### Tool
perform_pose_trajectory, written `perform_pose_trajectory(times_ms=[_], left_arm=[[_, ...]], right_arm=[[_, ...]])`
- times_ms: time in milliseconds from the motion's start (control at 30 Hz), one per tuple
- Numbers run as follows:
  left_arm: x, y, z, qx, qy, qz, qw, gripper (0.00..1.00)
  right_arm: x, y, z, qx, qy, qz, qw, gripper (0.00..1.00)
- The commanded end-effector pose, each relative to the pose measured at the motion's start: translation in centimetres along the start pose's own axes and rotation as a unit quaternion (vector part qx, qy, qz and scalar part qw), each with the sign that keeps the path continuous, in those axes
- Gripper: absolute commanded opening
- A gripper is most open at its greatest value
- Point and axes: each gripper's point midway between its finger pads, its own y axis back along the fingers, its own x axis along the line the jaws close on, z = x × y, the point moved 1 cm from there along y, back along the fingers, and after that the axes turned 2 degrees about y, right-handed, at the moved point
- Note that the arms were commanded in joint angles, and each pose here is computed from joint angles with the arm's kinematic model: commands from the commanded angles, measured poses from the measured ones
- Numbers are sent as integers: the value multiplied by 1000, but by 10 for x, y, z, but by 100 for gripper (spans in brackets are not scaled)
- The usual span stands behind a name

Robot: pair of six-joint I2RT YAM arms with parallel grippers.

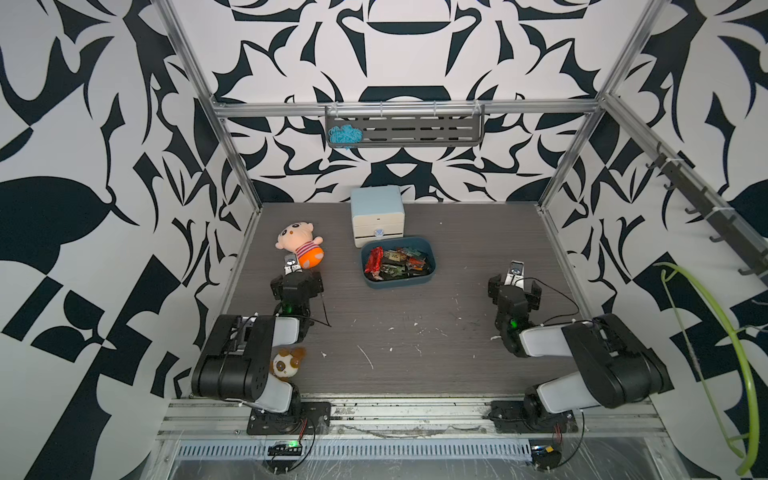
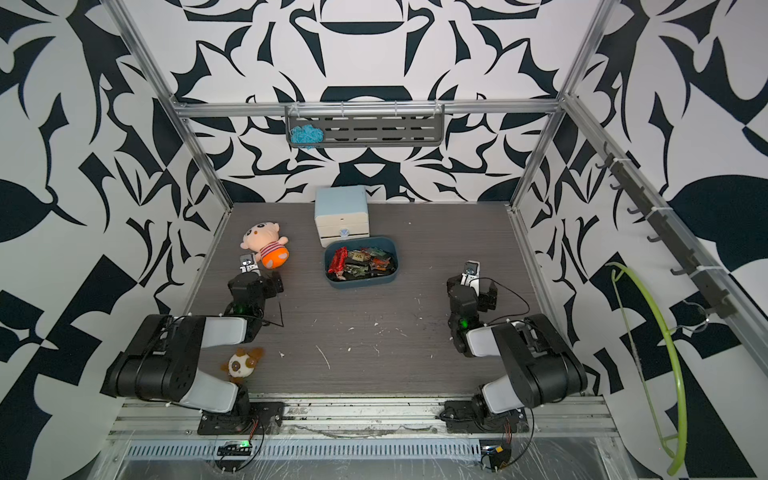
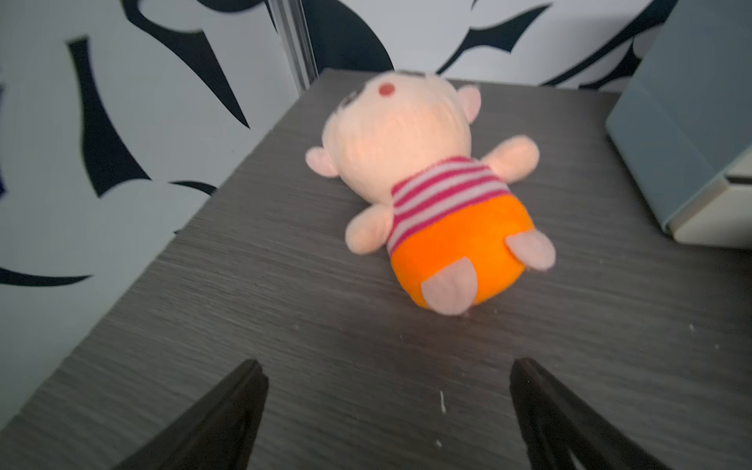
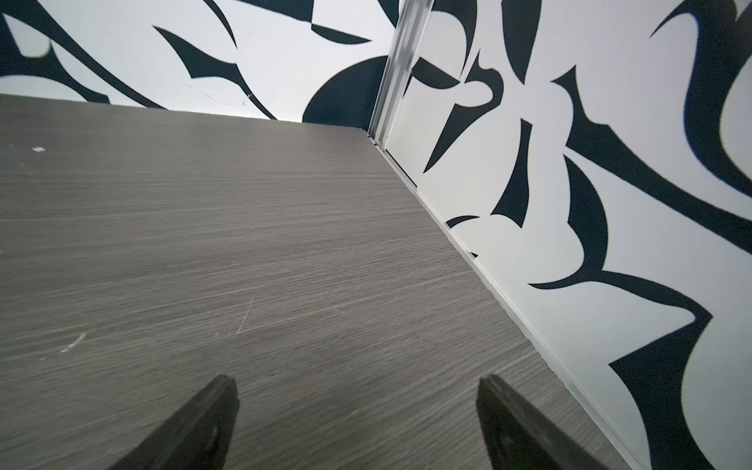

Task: Put the tea bags into the storage box
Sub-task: Reset both arms

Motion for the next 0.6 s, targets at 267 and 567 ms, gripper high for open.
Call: perform_pose_trajectory(times_ms=[267,567], left_arm=[[-6,-2,12,-36,6,-26,999,100],[-6,-2,11,-36,5,-25,999,100]], right_arm=[[26,-23,10,-6,-15,108,994,99],[20,-28,6,19,-33,109,993,100]])
